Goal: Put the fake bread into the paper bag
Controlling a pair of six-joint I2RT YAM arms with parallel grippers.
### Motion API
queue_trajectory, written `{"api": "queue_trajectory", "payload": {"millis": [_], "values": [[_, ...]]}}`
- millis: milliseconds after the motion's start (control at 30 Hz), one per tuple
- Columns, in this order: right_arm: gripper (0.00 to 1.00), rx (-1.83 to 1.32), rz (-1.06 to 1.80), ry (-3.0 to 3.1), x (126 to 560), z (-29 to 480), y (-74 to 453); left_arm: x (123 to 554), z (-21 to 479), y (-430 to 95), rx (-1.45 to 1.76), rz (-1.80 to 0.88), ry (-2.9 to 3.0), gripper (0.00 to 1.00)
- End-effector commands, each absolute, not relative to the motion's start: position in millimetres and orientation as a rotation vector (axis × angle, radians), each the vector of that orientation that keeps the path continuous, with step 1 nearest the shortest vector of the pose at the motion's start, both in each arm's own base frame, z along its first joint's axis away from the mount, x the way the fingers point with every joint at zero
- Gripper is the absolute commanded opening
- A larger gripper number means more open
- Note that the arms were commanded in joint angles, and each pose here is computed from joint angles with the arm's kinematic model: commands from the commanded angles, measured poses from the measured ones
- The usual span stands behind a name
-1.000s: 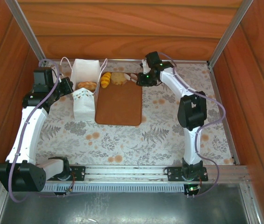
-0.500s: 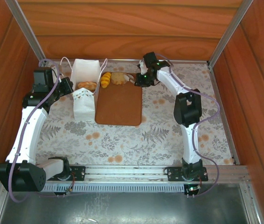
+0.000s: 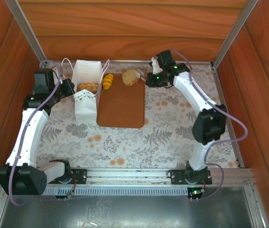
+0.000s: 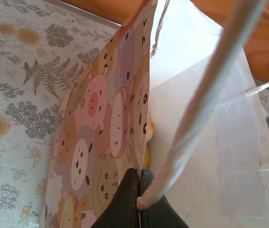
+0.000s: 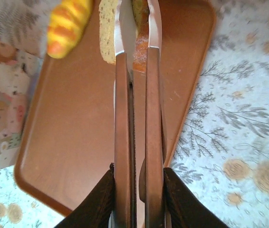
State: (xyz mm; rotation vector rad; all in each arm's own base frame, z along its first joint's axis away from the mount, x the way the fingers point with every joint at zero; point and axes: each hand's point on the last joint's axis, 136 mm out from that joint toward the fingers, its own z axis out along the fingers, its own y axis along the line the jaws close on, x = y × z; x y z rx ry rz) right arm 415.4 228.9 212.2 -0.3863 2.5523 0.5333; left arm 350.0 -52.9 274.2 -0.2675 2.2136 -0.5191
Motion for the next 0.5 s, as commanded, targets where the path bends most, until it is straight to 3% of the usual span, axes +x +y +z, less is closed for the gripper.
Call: {"api": "queue_trajectory", "payload": {"millis": [0,233,467], "values": [[0.13,-0.405,0.491,2.407,400.2,265.6,216.2,352.7,289.9,-52.3,-0.244,-0.526,2.162,0.0],[0.12,-0.415,0.535,2.154,359.1,367.6,204.8,355.1,288.4,-53.1,-0.25,-0.535,2.169,0.0],[0.11,-0.553,0.622,1.928,319.5,446.6,243.2,355.2,287.1,-52.6,-0.26,-0.535,2.171,0.0]]}}
